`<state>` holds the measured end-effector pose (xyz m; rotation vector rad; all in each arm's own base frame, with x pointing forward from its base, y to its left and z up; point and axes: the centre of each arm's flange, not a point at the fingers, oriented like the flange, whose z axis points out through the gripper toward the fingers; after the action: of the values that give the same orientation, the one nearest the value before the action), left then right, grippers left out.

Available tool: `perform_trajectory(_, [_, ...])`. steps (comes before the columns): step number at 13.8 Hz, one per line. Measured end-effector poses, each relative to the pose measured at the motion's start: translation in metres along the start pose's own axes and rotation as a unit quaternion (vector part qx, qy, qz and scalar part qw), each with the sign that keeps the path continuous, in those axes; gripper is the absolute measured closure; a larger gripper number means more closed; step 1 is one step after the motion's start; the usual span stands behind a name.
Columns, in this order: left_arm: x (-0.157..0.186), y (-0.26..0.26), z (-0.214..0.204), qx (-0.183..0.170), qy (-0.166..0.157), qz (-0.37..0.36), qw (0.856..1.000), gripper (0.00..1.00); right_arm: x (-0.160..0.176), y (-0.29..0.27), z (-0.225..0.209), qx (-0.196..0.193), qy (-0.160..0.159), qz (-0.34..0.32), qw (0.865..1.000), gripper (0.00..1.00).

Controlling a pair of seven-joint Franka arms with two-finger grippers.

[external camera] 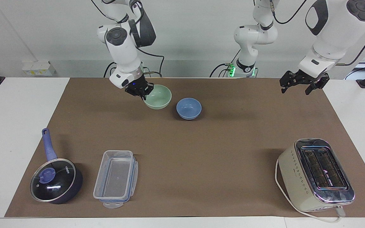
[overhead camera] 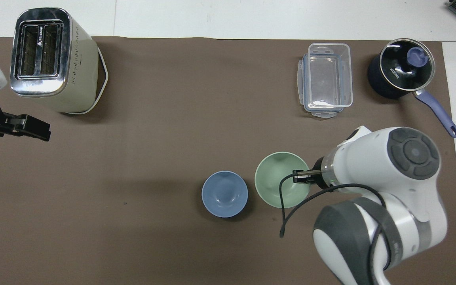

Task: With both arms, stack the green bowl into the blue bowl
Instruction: 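Carry the green bowl with the right gripper over the blue bowl, then lower the green bowl into the blue bowl and open the right gripper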

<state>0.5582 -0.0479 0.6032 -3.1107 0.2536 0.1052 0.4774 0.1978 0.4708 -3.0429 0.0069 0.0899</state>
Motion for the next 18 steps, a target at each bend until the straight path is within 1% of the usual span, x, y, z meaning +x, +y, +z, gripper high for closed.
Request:
perform_trajectory(2, [0.000,0.000,0.000,0.000,0.000,0.000,1.000,0.00,-0.009,-0.037,0.005,0.002,0.003,0.015,1.000,0.95])
perform_trajectory(4, [0.000,0.000,0.000,0.000,0.000,0.000,1.000,0.00,-0.018,-0.070,0.021,0.003,0.004,0.030,1.000,0.95])
perform_trajectory(5, [0.000,0.000,0.000,0.000,0.000,0.000,1.000,0.00,-0.020,-0.079,0.029,0.006,-0.004,0.038,0.999,0.95])
perform_trajectory(7, [0.000,0.000,0.000,0.000,0.000,0.000,1.000,0.00,-0.022,-0.090,0.047,0.026,-0.025,0.048,0.998,0.95])
perform_trajectory(9, [0.000,0.000,0.000,0.000,0.000,0.000,1.000,0.00,-0.022,-0.098,0.064,0.032,-0.028,0.048,0.998,0.95])
perform_trajectory(12, [0.000,0.000,0.000,0.000,0.000,0.000,1.000,0.00,-0.024,-0.095,0.078,0.026,-0.036,0.050,0.998,0.95])
perform_trajectory(14, [0.000,0.000,0.000,0.000,0.000,0.000,1.000,0.00,-0.028,-0.096,0.087,0.027,-0.032,0.048,0.998,0.95])
perform_trajectory(18, [0.000,0.000,0.000,0.000,0.000,0.000,1.000,0.00,-0.037,-0.097,0.103,0.023,-0.035,0.044,0.998,0.95])
